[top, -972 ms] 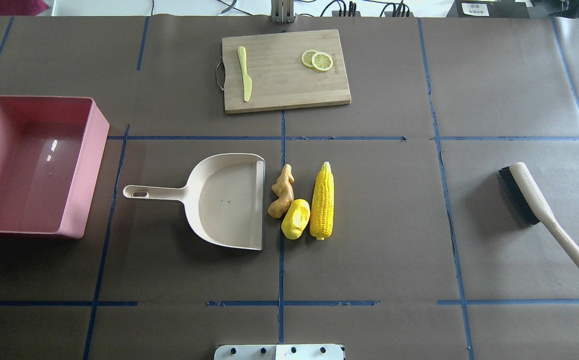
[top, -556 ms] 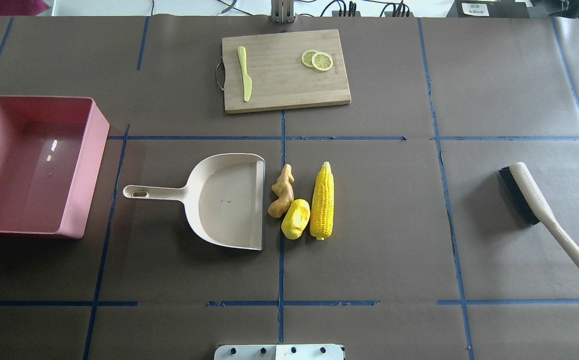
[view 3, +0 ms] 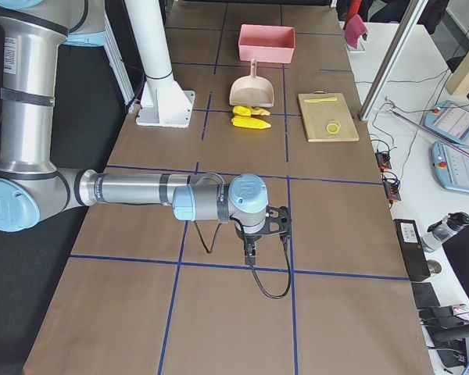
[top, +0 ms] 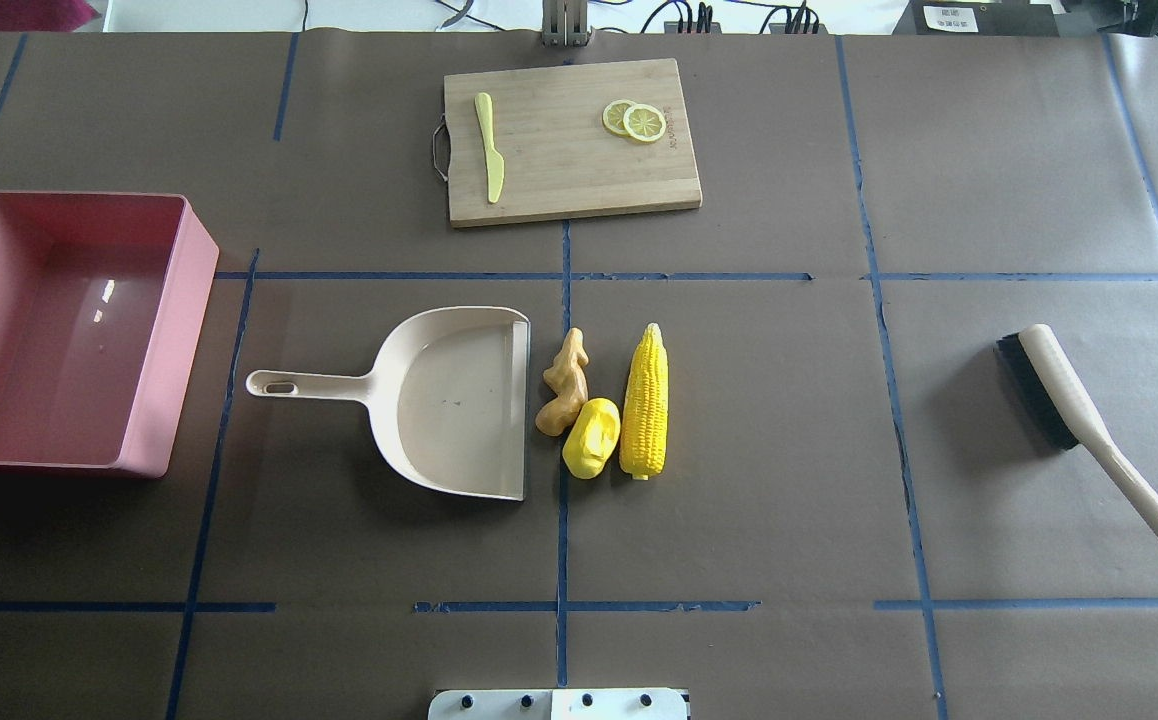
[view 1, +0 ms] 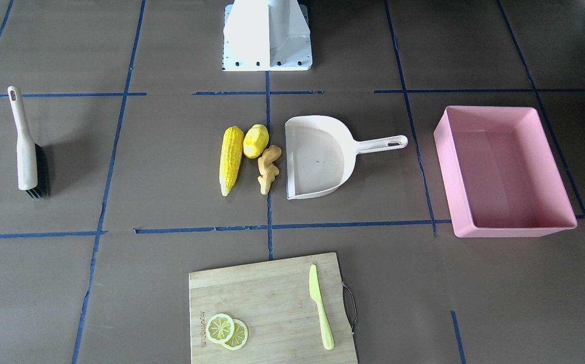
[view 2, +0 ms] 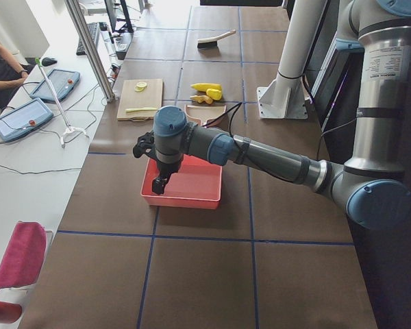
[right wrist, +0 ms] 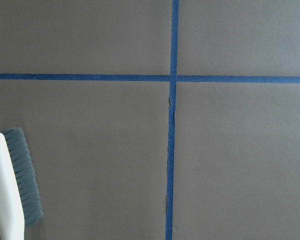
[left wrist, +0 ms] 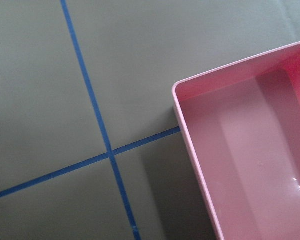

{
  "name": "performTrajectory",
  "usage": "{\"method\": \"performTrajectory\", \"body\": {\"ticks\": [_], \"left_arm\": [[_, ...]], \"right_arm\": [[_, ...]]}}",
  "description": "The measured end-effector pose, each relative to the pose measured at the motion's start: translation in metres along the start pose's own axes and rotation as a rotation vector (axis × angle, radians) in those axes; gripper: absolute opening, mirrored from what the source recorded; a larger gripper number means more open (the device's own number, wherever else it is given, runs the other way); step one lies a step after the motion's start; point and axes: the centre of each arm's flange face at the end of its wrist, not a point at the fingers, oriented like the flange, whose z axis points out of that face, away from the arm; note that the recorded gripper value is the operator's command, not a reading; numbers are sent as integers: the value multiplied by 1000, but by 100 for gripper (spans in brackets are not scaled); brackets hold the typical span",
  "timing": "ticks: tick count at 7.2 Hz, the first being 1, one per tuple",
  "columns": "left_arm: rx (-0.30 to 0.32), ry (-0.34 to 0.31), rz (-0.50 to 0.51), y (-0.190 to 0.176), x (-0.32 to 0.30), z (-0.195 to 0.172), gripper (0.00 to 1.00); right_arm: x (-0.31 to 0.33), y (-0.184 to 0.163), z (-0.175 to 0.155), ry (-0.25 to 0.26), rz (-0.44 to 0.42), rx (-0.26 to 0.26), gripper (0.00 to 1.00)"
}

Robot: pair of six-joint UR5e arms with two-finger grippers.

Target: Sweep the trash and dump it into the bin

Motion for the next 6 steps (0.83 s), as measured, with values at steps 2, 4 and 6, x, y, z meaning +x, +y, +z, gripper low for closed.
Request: {"method": "performTrajectory", "body": {"ticks": [2,4,6], "left_arm": [[19,8,129,-38,52,1,100],[34,60,284,-88,128,13,100],[62,92,356,-107,172,6,100]], "right_arm": [[-7,0,8,-4,-4,-17,100],[-24,-3,15,-16,25,-34,100],[-63,1,9,-36,56,-33,100]]}}
